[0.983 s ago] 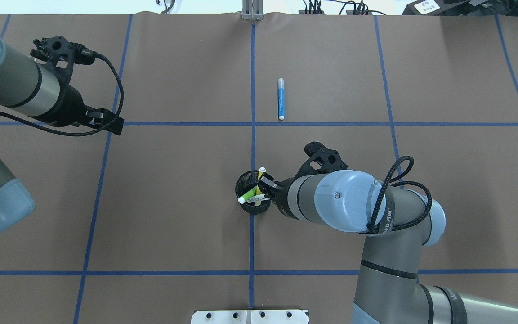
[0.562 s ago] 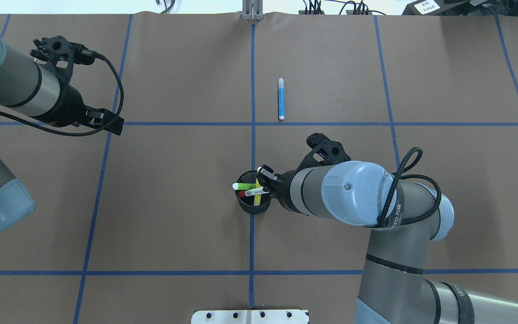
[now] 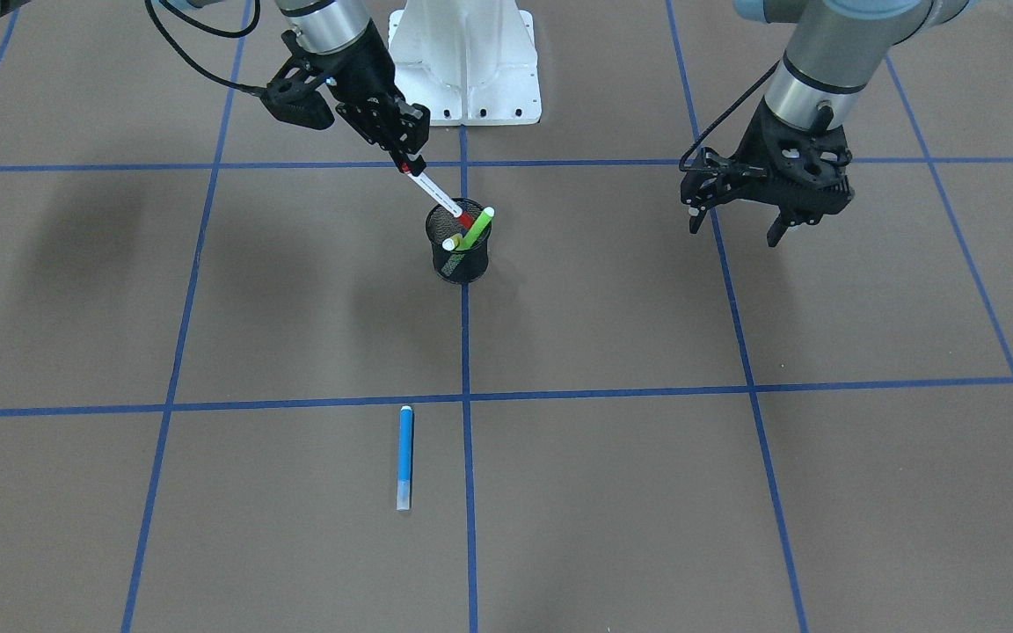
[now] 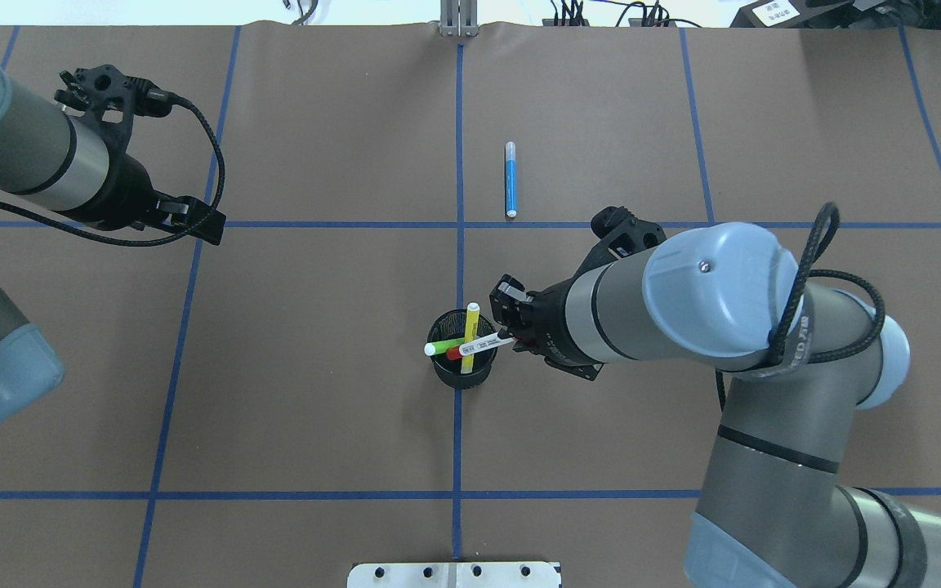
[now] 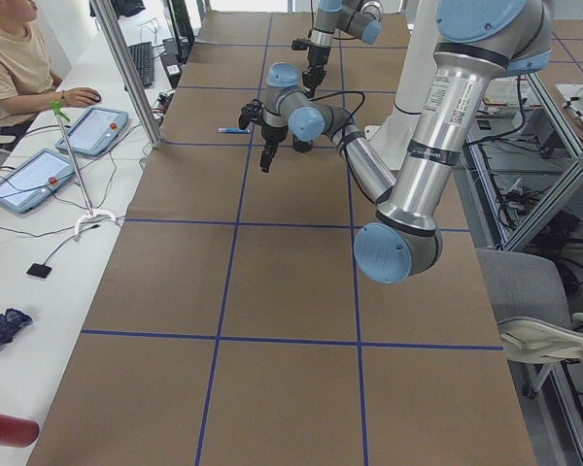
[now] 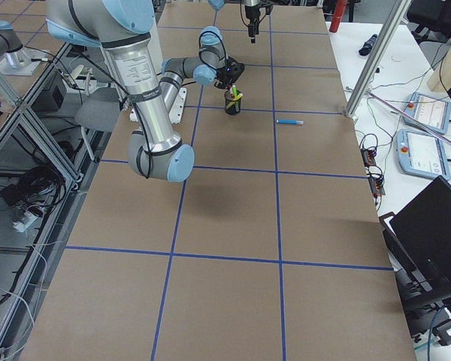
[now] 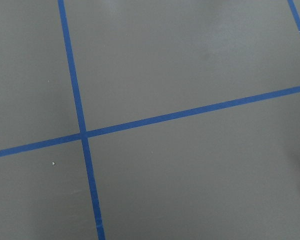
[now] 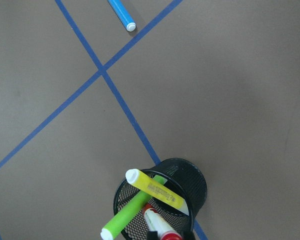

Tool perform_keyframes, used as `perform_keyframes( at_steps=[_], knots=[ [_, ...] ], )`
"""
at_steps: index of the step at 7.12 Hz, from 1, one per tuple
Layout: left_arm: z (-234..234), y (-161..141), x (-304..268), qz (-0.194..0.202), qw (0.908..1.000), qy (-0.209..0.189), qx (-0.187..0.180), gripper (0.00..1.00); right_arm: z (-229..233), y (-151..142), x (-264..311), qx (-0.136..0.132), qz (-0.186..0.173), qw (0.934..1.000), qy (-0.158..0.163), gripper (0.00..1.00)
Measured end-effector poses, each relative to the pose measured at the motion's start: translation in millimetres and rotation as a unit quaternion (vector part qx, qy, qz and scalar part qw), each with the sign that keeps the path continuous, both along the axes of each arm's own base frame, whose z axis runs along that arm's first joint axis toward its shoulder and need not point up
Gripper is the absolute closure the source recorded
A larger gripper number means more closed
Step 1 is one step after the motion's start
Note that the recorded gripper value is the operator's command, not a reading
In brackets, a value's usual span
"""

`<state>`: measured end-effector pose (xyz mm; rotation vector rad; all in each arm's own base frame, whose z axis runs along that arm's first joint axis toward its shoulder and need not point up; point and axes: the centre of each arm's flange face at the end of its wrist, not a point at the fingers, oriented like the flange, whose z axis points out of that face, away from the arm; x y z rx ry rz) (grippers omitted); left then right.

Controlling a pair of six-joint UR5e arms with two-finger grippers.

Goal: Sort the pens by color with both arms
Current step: 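Lift the red-capped marker out of the cup with the right gripper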

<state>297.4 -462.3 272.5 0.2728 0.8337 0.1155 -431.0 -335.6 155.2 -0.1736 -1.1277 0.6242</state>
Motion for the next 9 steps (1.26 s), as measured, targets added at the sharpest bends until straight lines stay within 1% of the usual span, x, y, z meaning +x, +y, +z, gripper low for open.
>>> perform_keyframes(
  at_steps=[2, 3, 4, 5, 6, 7, 9],
  knots=[
    [-0.5, 0.2, 0.1, -0.002, 1.0000, 0.001, -0.003, 0.00, -12.7, -6.3, 32.2, -0.020, -0.025, 0.9993, -0.019, 1.00],
    [-0.6, 0.3, 0.4, -0.004, 1.0000, 0.002, -0.005, 0.00, -18.4, -8.6, 38.9, -0.020, -0.025, 0.9992, -0.026, 1.00],
    [-0.4, 0.3, 0.7, -0.005, 1.0000, 0.002, -0.006, 0.00, -21.5, -12.6, 41.6, -0.013, -0.011, 0.9995, -0.027, 1.00],
    [-0.2, 0.3, 0.9, -0.006, 1.0000, 0.002, -0.007, 0.00, -21.5, -19.5, 42.4, -0.002, 0.017, 0.9996, -0.022, 1.00],
    [-0.1, 0.0, 1.1, -0.006, 1.0000, 0.002, -0.007, 0.00, -22.0, -29.5, 41.5, 0.013, 0.055, 0.9983, -0.015, 1.00],
    [0.0, -0.3, 1.4, -0.006, 1.0000, 0.002, -0.007, 0.00, -24.3, -43.8, 33.6, 0.024, 0.095, 0.9952, -0.005, 1.00],
    [-0.5, -0.6, 1.7, -0.006, 1.0000, 0.003, -0.007, 0.00, -25.0, -81.8, -3.3, 0.023, 0.164, 0.9859, 0.024, 1.00]
  ],
)
